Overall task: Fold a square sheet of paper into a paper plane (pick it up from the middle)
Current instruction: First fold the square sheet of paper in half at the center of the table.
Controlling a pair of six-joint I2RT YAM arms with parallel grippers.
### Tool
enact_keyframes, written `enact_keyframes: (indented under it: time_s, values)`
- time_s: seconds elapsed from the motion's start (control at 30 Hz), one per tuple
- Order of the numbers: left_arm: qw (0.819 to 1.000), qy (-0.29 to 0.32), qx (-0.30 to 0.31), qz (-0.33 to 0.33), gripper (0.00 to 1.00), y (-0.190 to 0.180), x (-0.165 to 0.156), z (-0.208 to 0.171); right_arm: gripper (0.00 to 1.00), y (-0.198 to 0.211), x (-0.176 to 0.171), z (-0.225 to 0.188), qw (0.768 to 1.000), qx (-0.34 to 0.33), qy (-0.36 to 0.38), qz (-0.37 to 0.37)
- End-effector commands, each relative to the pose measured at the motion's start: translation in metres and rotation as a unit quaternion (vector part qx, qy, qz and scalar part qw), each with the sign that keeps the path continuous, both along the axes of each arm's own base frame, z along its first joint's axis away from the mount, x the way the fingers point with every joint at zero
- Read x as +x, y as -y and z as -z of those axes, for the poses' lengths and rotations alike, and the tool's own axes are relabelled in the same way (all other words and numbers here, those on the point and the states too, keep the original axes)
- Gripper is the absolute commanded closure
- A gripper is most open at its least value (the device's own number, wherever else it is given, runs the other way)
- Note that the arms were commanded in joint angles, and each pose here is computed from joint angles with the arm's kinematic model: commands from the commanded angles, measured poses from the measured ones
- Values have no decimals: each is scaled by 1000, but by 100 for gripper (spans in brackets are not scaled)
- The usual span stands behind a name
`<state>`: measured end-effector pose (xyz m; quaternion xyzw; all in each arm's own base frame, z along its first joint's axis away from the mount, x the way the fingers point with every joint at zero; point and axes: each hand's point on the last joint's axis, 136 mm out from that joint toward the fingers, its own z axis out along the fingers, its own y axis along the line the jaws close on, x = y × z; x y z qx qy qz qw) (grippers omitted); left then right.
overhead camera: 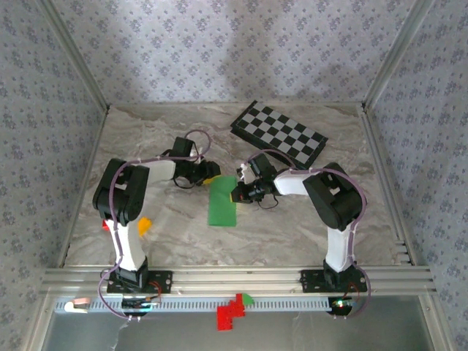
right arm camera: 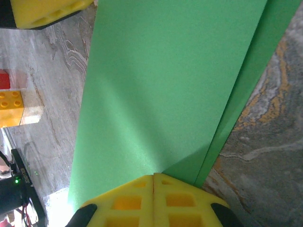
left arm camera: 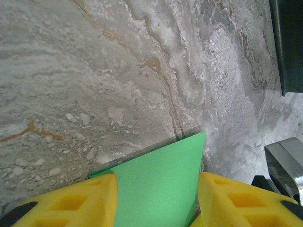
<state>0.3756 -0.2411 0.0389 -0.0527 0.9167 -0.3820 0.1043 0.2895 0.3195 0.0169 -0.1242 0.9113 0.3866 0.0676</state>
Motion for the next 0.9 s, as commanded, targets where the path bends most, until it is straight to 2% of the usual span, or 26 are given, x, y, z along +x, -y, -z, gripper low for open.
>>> enact_keyframes:
  time_s: [0.0,0.17,0.3,0.6,0.73,0.87]
  values:
    - [1000,29,7,-6,51,-9,6,-20,100,62,-34,73,985,-151,-81,36]
    - [999,31,-13,6,51,4,-17,-31,100,61,-33,72,985,-150,-80,38]
    - [1000,13,-12,21,51,15,-37,-21,100,60,-32,72,985,-149,-80,38]
    - [1000,-12,21,0,51,-11,-31,9,100,61,-33,72,985,-151,-79,36]
    - [1000,4,16,-7,51,-18,-29,-8,100,62,-34,73,984,-153,-79,37]
    - [1000,23,1,3,51,-8,-43,-34,100,61,-33,73,984,-152,-81,37]
